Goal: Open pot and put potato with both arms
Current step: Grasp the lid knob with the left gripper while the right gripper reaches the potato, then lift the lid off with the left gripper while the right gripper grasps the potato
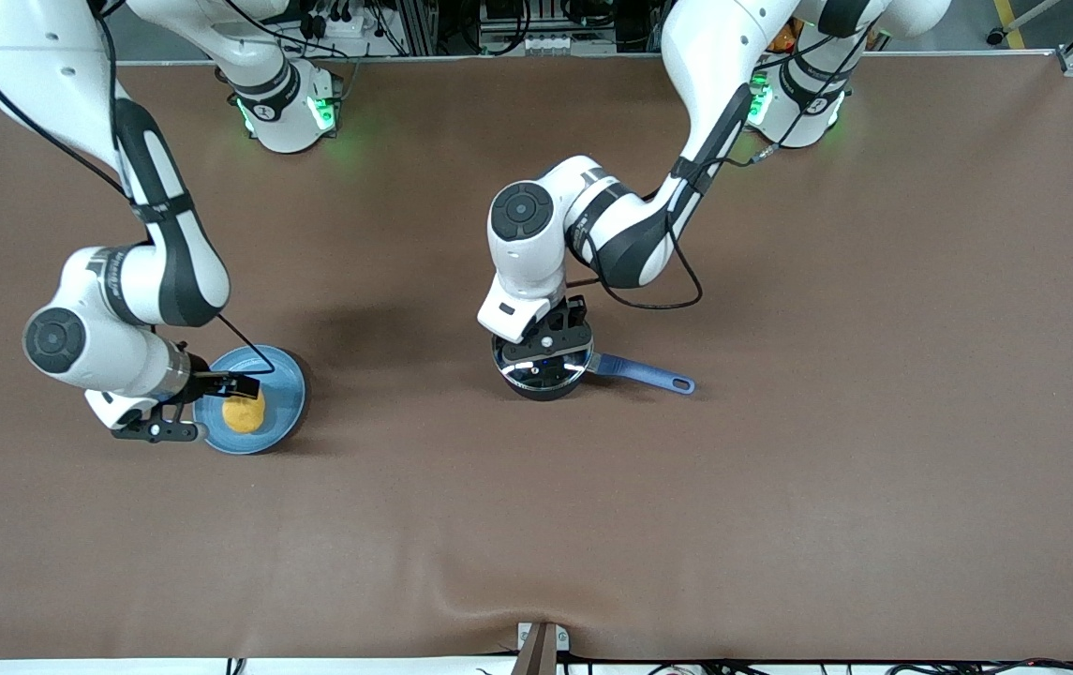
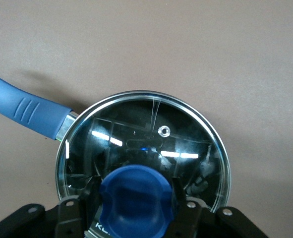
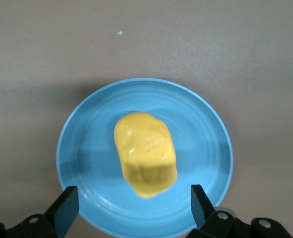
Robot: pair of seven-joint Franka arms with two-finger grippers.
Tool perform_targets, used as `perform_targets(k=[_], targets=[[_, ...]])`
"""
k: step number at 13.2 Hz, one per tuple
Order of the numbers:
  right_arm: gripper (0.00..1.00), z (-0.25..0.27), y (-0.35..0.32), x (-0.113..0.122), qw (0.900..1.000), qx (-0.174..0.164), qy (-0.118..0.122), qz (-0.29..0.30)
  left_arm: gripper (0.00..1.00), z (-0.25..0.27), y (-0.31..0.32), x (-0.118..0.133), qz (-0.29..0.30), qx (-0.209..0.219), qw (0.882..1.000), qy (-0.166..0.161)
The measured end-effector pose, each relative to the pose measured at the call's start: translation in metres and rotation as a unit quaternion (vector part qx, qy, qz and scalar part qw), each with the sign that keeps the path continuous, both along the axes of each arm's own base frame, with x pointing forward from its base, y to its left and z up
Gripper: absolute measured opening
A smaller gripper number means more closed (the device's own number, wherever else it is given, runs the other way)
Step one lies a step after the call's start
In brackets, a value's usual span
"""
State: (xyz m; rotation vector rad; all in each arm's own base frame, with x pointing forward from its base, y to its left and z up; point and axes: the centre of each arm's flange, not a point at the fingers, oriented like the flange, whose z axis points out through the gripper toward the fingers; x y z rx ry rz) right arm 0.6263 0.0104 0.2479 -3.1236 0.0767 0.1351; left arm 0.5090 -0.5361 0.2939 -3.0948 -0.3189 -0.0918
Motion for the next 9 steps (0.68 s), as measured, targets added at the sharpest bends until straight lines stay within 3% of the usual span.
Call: perform_targets(k=[4, 9], targets=[[1.0, -0.025, -0.001, 0.001, 1.0, -0.002, -0.003, 0.0, 0.61, 0.011, -0.001, 0.003, 0.005, -0.007, 1.0, -0.007], [1.0, -0.051, -0.004, 0.003, 1.0, -0.005, -0.014, 0.003, 0.61, 0.074, 0.02, 0.018, 0.024, -0.016, 0.999, -0.019]])
